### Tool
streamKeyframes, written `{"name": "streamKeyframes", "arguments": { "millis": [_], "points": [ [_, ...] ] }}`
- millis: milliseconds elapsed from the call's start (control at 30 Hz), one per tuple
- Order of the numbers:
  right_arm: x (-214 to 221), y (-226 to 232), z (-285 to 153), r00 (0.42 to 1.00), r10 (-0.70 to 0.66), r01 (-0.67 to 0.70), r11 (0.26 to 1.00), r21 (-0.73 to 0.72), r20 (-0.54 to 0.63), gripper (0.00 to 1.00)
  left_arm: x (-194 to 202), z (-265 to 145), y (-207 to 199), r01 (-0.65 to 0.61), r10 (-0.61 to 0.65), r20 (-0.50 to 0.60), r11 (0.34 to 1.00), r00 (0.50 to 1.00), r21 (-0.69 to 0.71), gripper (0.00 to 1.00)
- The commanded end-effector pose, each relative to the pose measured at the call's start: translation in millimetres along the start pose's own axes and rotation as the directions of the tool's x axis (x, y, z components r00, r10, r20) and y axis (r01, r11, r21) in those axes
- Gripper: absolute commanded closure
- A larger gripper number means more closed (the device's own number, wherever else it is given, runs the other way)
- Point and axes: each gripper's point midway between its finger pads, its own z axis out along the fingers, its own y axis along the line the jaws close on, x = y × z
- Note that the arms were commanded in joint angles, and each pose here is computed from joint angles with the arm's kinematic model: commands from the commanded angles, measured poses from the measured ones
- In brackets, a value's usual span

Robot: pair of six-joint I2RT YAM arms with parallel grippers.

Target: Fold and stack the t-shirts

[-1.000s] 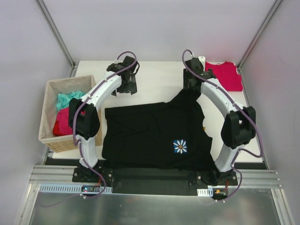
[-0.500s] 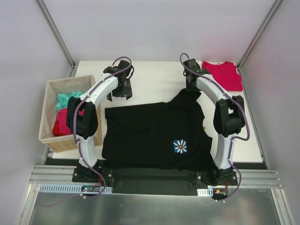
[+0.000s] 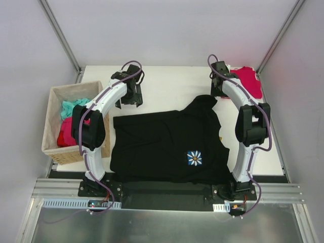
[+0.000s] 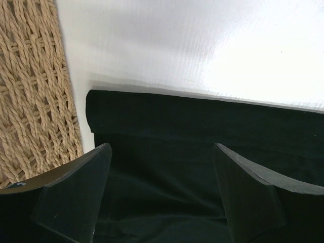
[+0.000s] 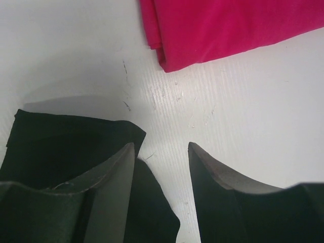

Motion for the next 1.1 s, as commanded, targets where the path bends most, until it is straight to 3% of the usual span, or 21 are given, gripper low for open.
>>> {"name": "streamKeyframes", "arguments": {
  "millis": [0, 467, 700, 1067],
  "points": [
    [-21.6, 12.6, -7.6, 0.999, 0.029, -0.026, 0.998, -0.059, 0.043, 0.5, -5.0, -12.7, 8.5, 0.002, -0.002, 0.026, 1.0, 1.0, 0.002, 0.19],
    [-5.4, 24.7, 2.3, 1.0, 0.002, -0.002, 0.998, -0.068, 0.005, 0.51, -1.5, -5.4, 6.5, -0.001, 0.001, 0.007, 1.0, 1.0, -0.001, 0.19],
    [4.9, 26.3, 10.0, 1.0, 0.0, -0.001, 0.998, -0.061, -0.023, 0.66, -0.5, -4.6, 7.1, -0.007, 0.007, 0.006, 1.0, 1.0, -0.006, 0.19],
    [17.0, 22.0, 19.1, 0.998, -0.005, 0.002, 0.999, -0.042, -0.059, 0.63, -0.7, -2.3, 4.8, -0.006, 0.006, 0.002, 1.0, 1.0, -0.001, 0.19]
  ]
}}
